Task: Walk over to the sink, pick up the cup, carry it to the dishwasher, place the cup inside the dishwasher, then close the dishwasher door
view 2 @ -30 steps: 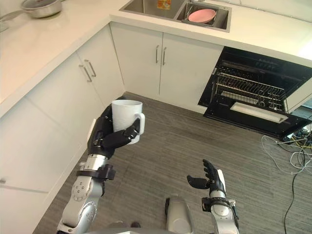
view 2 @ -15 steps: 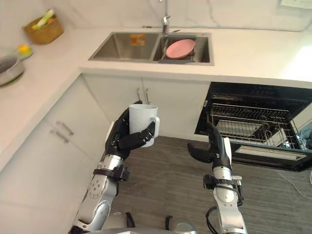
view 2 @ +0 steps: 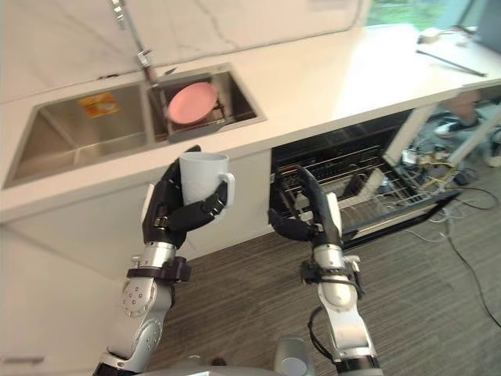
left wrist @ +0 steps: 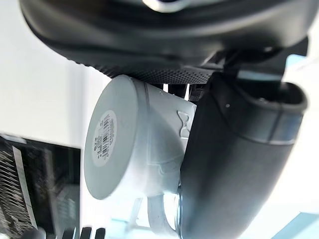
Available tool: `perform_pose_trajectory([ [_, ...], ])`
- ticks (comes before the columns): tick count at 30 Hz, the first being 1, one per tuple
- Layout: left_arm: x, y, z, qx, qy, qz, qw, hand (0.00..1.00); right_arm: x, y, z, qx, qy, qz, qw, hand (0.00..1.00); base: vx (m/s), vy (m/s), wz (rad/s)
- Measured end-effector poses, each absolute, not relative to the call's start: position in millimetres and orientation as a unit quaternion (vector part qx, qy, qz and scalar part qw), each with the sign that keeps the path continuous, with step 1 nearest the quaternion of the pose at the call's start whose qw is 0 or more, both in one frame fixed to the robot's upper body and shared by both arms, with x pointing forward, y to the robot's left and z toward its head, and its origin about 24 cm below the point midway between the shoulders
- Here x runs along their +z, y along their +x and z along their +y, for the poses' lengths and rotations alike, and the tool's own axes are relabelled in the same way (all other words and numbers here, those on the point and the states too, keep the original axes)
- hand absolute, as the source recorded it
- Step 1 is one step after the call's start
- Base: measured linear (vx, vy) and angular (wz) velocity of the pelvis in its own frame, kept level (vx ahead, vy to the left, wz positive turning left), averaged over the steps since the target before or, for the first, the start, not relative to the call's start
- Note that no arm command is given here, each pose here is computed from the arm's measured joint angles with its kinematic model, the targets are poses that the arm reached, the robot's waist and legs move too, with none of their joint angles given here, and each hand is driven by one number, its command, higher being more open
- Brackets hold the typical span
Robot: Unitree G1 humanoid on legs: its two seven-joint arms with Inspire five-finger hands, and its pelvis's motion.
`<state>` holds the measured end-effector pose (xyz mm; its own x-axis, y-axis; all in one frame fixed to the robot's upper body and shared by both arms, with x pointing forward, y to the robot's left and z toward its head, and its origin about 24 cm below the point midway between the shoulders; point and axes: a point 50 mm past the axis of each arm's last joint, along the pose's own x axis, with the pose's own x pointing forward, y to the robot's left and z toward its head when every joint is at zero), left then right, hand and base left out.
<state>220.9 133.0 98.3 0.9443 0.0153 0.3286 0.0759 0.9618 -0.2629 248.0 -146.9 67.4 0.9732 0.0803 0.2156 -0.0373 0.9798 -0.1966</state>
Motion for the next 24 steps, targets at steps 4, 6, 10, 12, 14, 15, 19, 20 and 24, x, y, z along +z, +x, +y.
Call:
perform_pose_trajectory([
  [4,88.9,222.2,129.5,-0.009,-0.148,-0.147,0.978,0.30,67.5,248.1,-150.6,0.038,-0.099,-0.112,0.988,0.90,0.33,-0.119,-0.60],
  [6,89.2,226.6,125.1,-0.017,-0.151,-0.147,0.977,0.30,63.3,244.4,-157.1,0.030,-0.103,-0.102,0.989,0.90,0.33,-0.157,-0.36],
  [10,86.8,234.6,119.0,-0.025,-0.152,-0.140,0.978,0.30,64.3,234.0,-168.2,0.012,-0.095,-0.100,0.990,0.90,0.25,-0.107,-0.29],
  [12,90.1,235.7,117.5,-0.029,-0.152,-0.147,0.977,0.30,75.9,230.6,-170.4,0.006,-0.083,-0.125,0.989,0.90,0.14,-0.005,-0.38],
  [14,89.9,235.5,117.5,-0.028,-0.149,-0.147,0.977,0.30,77.2,229.7,-170.5,0.007,-0.073,-0.127,0.989,0.90,0.13,0.044,-0.40],
  [15,89.8,235.4,117.4,-0.028,-0.146,-0.148,0.978,0.30,75.8,228.7,-170.6,0.008,-0.070,-0.124,0.990,0.90,0.14,0.102,-0.52],
  [19,89.6,235.4,118.2,-0.027,-0.145,-0.148,0.978,0.30,65.1,221.5,-172.3,0.019,-0.053,-0.097,0.994,0.90,0.11,0.148,-0.41],
  [20,88.6,235.3,118.5,-0.027,-0.143,-0.145,0.979,0.30,63.0,219.7,-171.5,0.019,-0.045,-0.092,0.994,0.90,0.11,0.162,-0.38],
  [24,88.9,235.4,119.9,-0.027,-0.140,-0.146,0.979,0.30,60.9,217.4,-169.1,0.025,0.026,-0.087,0.996,0.90,0.06,0.135,-0.23],
])
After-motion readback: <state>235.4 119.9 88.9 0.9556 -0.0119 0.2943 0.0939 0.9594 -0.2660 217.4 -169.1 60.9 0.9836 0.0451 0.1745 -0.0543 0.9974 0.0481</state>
